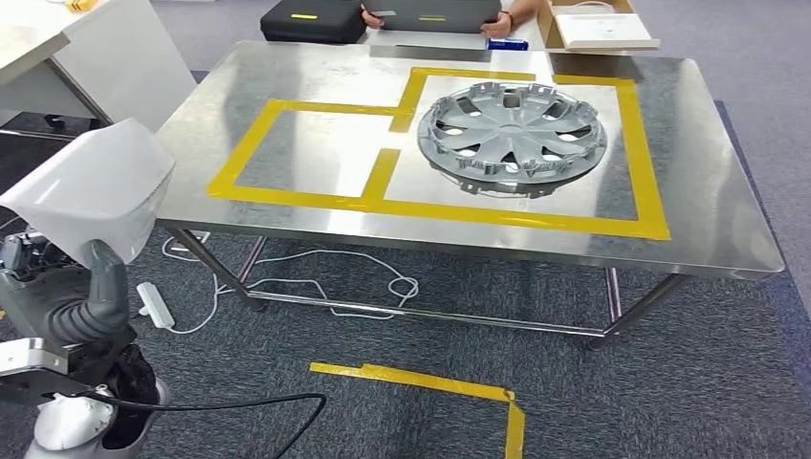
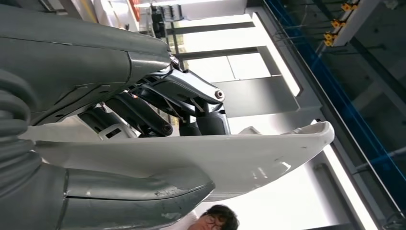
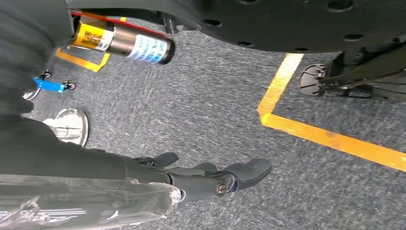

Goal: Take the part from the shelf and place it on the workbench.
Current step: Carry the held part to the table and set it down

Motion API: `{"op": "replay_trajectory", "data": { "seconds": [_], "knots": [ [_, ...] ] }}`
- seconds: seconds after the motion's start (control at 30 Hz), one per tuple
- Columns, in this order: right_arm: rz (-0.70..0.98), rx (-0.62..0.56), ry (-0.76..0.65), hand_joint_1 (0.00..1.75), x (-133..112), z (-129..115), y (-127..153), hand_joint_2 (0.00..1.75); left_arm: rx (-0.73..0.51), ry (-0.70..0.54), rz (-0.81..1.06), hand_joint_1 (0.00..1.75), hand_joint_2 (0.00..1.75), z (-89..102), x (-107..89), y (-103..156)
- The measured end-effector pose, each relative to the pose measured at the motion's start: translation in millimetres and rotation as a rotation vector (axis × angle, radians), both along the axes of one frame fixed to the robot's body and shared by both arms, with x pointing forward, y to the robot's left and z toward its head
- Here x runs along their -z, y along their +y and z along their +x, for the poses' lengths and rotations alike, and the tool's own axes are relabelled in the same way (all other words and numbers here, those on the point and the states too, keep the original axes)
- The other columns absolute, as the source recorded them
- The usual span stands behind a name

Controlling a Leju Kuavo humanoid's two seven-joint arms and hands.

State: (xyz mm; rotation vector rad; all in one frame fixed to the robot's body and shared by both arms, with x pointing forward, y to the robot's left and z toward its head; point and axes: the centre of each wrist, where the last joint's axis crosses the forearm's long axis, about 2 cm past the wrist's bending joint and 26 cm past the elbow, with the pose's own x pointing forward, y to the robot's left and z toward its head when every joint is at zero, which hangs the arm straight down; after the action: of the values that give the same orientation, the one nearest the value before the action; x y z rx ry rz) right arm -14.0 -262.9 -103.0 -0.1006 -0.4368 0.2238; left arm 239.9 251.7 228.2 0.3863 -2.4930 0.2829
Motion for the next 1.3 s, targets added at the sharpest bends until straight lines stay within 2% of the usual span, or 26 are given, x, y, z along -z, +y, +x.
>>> {"op": "replay_trajectory", "data": {
  "seconds": [0.63, 1.3],
  "knots": [
    [0.017, 0.086, -0.006, 0.0, -2.3, 1.5, 0.4, 1.75, 0.001, 0.01, -0.008, 1.75, 1.75, -1.4, 1.9, 0.0],
    [0.025, 0.098, 0.001, 0.0, -8.9, 3.0, 2.7, 1.75, 0.001, 0.007, -0.002, 1.75, 1.75, -0.8, 0.9, -0.8]
  ]
}}
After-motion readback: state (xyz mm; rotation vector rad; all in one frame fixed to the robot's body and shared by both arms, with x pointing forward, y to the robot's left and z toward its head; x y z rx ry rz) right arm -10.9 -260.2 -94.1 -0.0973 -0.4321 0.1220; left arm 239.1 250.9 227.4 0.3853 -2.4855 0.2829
